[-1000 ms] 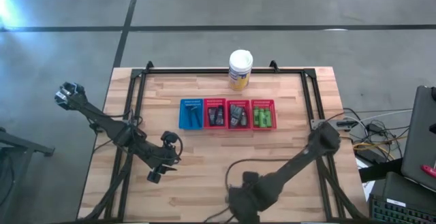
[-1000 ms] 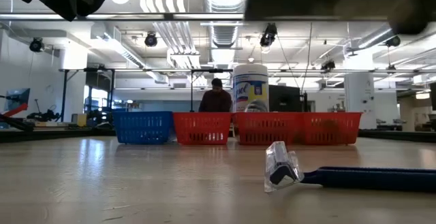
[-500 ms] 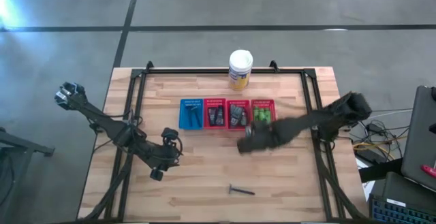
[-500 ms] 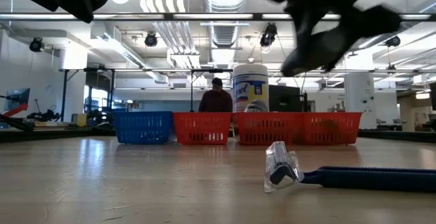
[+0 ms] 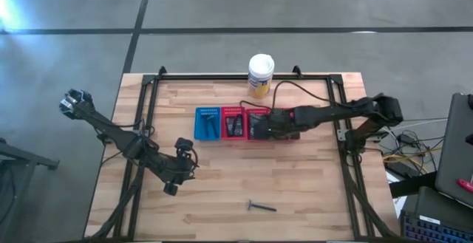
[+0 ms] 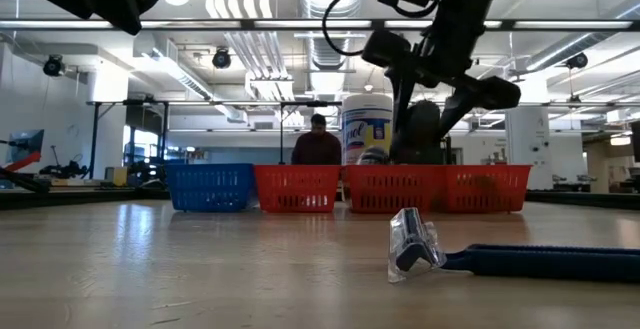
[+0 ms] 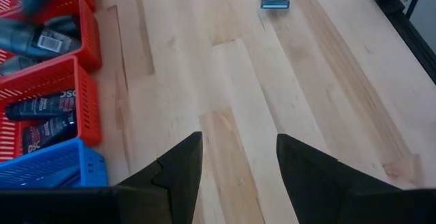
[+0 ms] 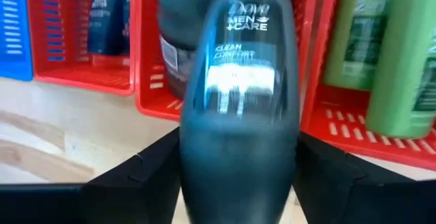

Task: Pick & Place Travel size toiletries
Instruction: Put the black deodorant into the middle red bin, then put the blue razor into the blue bin

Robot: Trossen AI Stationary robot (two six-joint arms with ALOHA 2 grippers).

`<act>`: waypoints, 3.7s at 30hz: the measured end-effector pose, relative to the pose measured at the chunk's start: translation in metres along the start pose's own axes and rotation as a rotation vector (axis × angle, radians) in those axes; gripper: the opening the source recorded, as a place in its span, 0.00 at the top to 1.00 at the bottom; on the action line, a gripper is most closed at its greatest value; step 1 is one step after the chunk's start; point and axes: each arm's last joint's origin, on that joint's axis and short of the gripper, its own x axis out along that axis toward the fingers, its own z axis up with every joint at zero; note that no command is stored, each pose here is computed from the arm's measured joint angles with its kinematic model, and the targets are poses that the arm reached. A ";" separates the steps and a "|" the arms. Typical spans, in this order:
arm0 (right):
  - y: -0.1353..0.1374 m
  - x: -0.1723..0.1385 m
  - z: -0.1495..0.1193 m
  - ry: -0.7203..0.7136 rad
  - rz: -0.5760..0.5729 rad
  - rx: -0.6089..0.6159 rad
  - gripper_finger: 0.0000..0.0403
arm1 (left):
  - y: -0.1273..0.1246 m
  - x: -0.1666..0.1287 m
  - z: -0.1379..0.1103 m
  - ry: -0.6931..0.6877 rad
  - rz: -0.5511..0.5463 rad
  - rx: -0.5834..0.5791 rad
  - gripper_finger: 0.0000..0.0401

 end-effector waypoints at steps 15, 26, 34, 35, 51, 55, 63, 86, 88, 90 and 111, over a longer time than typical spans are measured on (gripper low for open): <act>0.013 0.012 0.012 -0.071 -0.025 -0.061 0.42 | 0.001 0.000 0.000 -0.006 0.020 0.011 0.52; 0.023 0.004 0.016 -0.179 -0.010 -0.127 0.32 | 0.001 0.000 0.001 -0.009 0.019 -0.012 0.52; 0.036 -0.024 0.003 -0.155 -0.041 -0.275 0.16 | 0.001 0.000 0.001 -0.010 0.019 -0.013 0.52; 0.037 -0.028 0.001 -0.152 -0.049 -0.291 0.15 | 0.001 0.000 0.001 -0.010 0.019 -0.013 0.52; 0.033 -0.040 -0.171 0.263 0.040 -0.933 0.09 | 0.001 0.000 0.001 -0.011 0.028 -0.006 0.52; 0.022 -0.022 -0.224 0.325 0.003 -1.074 0.09 | 0.001 0.000 0.001 -0.012 0.036 0.007 0.52; 0.019 0.012 -0.271 0.362 -0.062 -1.150 0.09 | 0.001 0.000 0.001 -0.013 0.036 0.016 0.52; 0.056 0.058 -0.233 0.299 0.021 -1.273 0.10 | 0.001 0.000 0.001 -0.012 0.035 -0.018 0.52; 0.055 0.060 -0.232 0.301 0.012 -1.279 0.14 | 0.001 0.000 0.001 -0.012 0.036 -0.017 0.52; 0.053 0.061 -0.232 0.306 0.007 -1.281 0.19 | 0.001 0.000 0.001 -0.012 0.036 -0.018 0.52; 0.044 0.074 -0.245 0.310 -0.036 -1.285 0.83 | 0.001 0.000 0.000 -0.008 0.038 -0.001 0.52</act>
